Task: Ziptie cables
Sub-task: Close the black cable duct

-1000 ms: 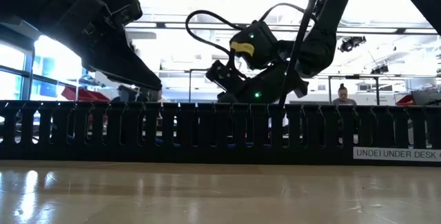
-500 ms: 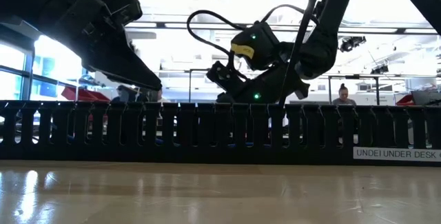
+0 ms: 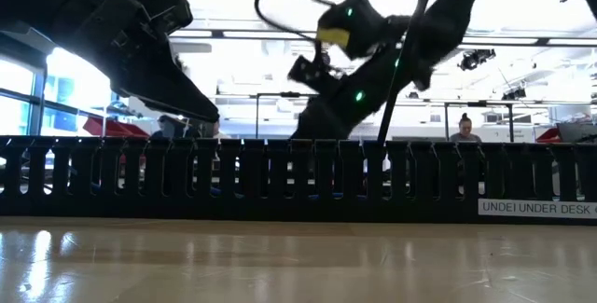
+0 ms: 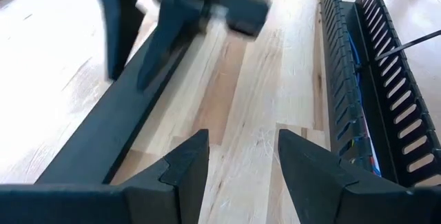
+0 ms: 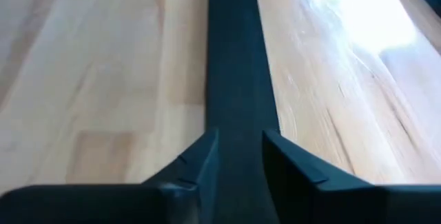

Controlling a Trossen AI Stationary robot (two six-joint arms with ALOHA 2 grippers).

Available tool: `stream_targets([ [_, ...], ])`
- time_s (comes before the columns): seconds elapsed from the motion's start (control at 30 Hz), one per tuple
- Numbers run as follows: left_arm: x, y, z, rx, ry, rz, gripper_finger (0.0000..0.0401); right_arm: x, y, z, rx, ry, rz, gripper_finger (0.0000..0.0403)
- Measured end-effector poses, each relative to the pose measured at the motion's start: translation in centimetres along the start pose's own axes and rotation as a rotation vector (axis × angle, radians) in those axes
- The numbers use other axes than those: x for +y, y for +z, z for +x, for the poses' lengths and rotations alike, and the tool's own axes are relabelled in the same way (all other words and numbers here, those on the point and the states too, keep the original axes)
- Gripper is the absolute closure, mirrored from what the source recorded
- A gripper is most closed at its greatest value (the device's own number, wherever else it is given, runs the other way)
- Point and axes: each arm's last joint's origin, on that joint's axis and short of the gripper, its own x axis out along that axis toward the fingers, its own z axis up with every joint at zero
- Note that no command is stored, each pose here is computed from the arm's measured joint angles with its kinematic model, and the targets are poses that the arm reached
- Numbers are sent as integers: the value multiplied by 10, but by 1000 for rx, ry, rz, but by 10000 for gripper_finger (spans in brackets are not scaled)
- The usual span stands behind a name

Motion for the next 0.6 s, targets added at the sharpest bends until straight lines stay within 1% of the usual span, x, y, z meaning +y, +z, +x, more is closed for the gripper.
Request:
stream_targets([
  [0.13, 0, 0, 0, 1, 0, 1, 245, 2, 11, -16, 18, 27, 9, 354],
  [0.2, 0, 0, 0, 0, 0, 0, 245, 3, 13, -17, 5, 42, 21, 364],
  [0.27, 0, 0, 0, -1, 0, -1, 245, 3, 14, -17, -9, 64, 25, 362],
  [0.33, 0, 0, 0, 0, 0, 0, 245, -1, 15, -17, -22, 70, 35, 346],
  [0.4, 0, 0, 0, -1, 0, 0, 245, -9, 13, -16, -23, 80, 48, 321],
  [0.53, 0, 0, 0, -4, -2, -2, 245, -25, -5, -15, -64, 153, 77, 256],
  [0.6, -1, 1, 0, -11, -6, -28, 245, -33, -15, -16, -99, 144, 99, 223],
])
